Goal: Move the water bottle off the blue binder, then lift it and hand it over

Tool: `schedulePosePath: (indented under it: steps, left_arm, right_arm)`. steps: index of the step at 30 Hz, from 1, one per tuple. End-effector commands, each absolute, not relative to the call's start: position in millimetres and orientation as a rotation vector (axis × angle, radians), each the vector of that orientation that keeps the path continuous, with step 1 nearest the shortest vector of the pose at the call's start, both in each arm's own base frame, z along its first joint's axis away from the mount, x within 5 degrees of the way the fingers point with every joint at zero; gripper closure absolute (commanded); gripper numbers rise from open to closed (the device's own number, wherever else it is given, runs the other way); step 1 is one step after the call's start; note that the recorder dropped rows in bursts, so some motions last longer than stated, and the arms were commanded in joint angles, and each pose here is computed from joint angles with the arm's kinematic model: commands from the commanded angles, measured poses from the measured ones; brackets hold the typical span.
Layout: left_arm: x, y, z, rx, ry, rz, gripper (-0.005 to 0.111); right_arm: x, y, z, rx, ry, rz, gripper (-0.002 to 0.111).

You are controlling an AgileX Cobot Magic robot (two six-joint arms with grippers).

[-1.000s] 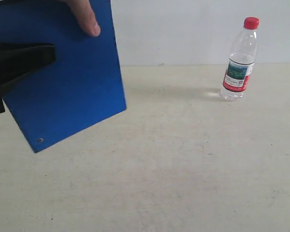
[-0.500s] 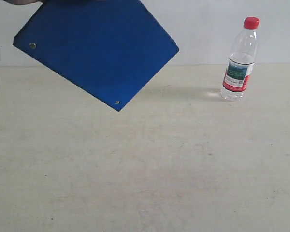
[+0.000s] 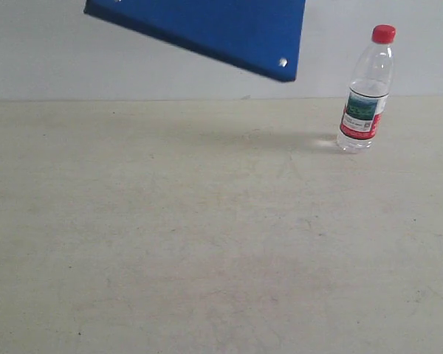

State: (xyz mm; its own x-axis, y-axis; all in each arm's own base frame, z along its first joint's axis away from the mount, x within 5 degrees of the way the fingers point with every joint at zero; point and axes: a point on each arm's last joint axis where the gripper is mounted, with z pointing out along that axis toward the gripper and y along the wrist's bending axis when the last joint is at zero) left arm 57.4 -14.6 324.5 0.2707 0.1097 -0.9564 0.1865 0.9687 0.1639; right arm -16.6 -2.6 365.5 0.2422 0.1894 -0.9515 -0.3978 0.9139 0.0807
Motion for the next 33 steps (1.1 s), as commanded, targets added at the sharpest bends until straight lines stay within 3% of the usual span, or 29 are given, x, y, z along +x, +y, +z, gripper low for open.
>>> schedulePosePath:
  steps: [1, 7, 16, 27, 33]
  left_arm:
    - [54, 6, 271, 0.010, 1.409, -0.009, 0.102]
    - [62, 8, 206, -0.021, 1.583, 0.011, 0.102]
    - [62, 7, 206, -0.012, 1.581, 0.006, 0.102]
    - [62, 7, 206, -0.012, 1.581, 0.006, 0.102]
    - [62, 7, 206, -0.012, 1.579, 0.006, 0.102]
  right_arm:
    - [35, 12, 310, -0.127, 1.236, 0.422, 0.108]
    - [65, 18, 226, 0.070, 1.409, 0.558, 0.108]
    - [56, 32, 177, 0.160, 2.004, 0.728, 0.108]
    - [54, 32, 173, 0.155, 2.050, 0.721, 0.108]
    - [53, 19, 196, 0.171, 1.705, 0.614, 0.108]
